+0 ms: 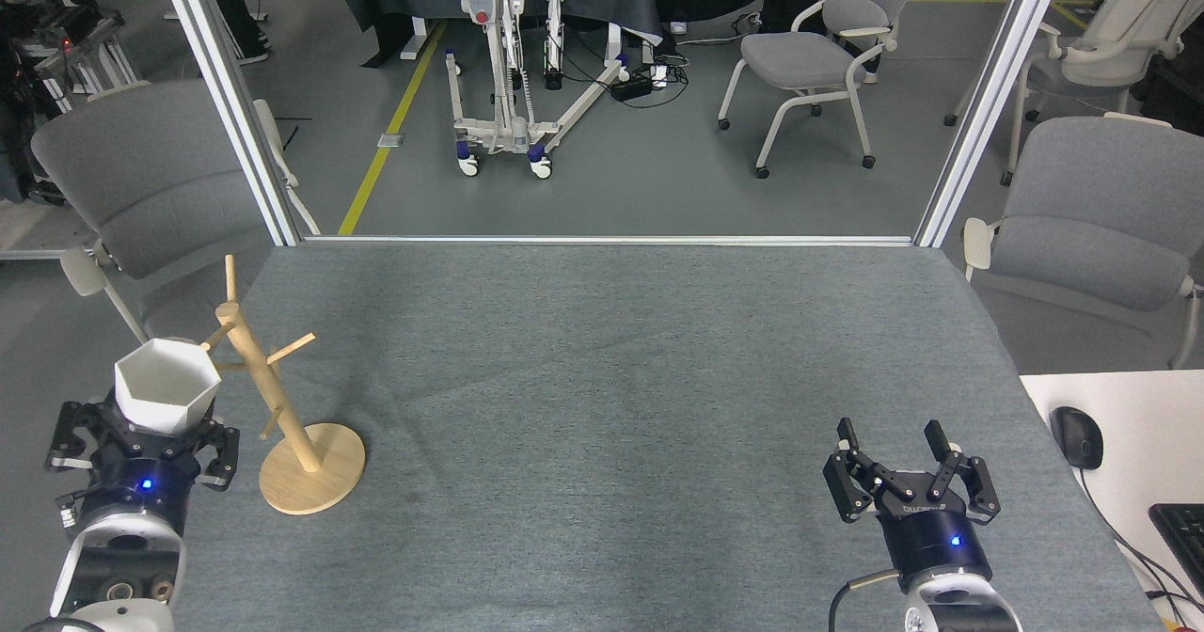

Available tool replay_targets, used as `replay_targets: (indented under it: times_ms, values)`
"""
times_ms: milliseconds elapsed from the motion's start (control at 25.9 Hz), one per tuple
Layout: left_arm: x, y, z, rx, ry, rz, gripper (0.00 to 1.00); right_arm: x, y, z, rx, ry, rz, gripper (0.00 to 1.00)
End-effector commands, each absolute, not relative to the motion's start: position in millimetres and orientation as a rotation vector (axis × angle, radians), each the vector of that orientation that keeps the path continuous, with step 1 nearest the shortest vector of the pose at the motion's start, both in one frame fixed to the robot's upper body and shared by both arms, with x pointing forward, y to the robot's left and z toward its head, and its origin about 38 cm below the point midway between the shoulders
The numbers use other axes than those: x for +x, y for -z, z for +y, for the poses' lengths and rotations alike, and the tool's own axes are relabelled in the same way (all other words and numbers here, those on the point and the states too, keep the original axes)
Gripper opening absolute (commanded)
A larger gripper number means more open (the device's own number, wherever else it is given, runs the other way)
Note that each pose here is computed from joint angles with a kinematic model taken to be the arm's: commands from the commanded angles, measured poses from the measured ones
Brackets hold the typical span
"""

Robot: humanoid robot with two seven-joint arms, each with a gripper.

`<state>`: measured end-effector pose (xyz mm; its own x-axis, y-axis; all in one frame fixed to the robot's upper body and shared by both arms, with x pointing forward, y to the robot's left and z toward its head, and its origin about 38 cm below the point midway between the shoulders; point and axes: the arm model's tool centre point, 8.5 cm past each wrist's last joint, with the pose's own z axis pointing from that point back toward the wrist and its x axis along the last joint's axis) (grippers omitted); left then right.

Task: Hang cup on storage rack
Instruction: 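Bring the cup with the left gripper up to the wooden stand's peg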

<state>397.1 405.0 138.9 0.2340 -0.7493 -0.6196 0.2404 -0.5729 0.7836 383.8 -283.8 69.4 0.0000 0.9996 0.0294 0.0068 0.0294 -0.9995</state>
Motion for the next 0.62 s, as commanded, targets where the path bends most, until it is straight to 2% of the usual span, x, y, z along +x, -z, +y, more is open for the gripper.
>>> replay_targets:
  times_ms: [0, 580]
  values:
    - [391, -134, 401, 1.663, 1.498, -0.478, 0.00, 384, -69, -287, -1.211, -1.162, -1.198, 1.00]
    - [394, -128, 387, 1.671, 1.551, -0.463, 0.00, 384, -70, -290, -1.219, -1.157, -1.191, 1.00]
